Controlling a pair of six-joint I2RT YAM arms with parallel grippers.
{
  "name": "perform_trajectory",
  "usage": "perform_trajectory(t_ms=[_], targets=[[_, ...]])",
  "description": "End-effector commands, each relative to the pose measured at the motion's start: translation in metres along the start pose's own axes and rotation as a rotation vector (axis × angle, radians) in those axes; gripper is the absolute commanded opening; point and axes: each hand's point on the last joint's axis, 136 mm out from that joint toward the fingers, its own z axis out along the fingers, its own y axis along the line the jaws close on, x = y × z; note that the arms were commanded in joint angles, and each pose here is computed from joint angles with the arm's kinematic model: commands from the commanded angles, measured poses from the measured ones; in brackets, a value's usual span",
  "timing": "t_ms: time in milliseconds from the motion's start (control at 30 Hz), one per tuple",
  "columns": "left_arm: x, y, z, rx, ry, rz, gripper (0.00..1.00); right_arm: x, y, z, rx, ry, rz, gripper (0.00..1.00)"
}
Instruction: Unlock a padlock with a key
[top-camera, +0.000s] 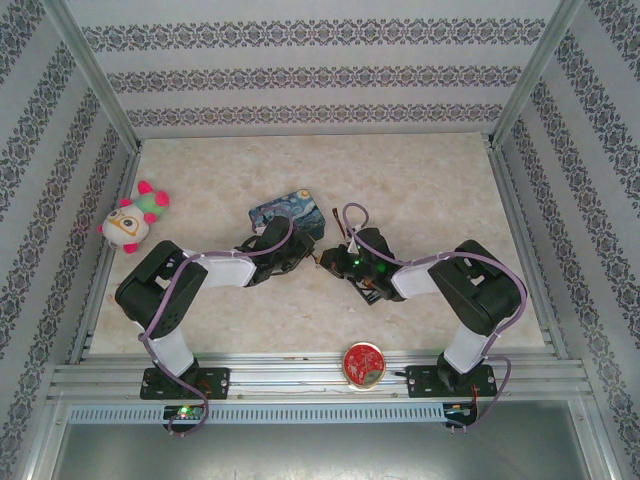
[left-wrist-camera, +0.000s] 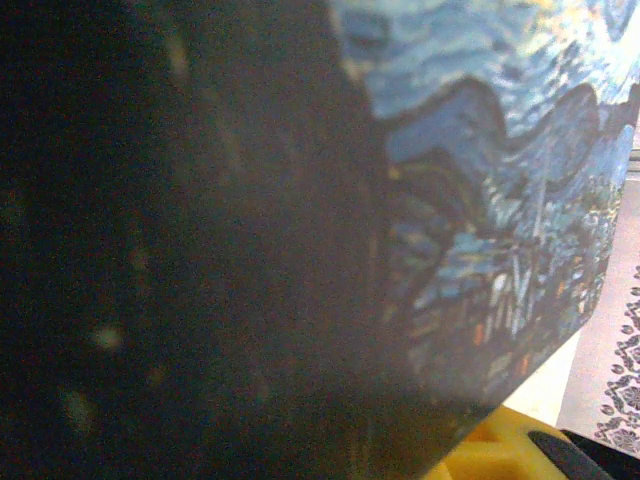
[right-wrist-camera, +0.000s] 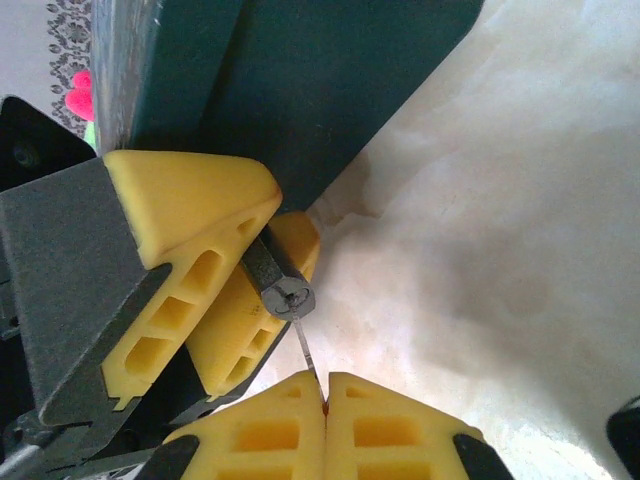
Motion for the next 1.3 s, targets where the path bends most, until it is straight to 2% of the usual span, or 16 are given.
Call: perform_trajectory(t_ms=[0, 733, 1133, 1267], targets=[[0.035, -0.006, -0.005, 0.036, 0.125, -0.002, 0.06, -0.029, 0.032, -0.005, -0.120, -0.117, -0.023, 0.00], [0.028, -0.007, -0.005, 0.047, 0.101, -0.035, 0.06, -0.009, 0.010, -0.024, -0.037, -0.133, -0.061, 0.00], [0.026, -0.015, -0.004, 0.068, 0.102, -0.051, 0.06, 0.000, 0.011, -0.018, -0.002, -0.134, -0.130, 0.00], [0.027, -0.019, -0.003, 0.075, 0.108, -0.052, 0.06, 0.003, 0.018, -0.011, -0.033, -0.126, -0.135, 0.00]])
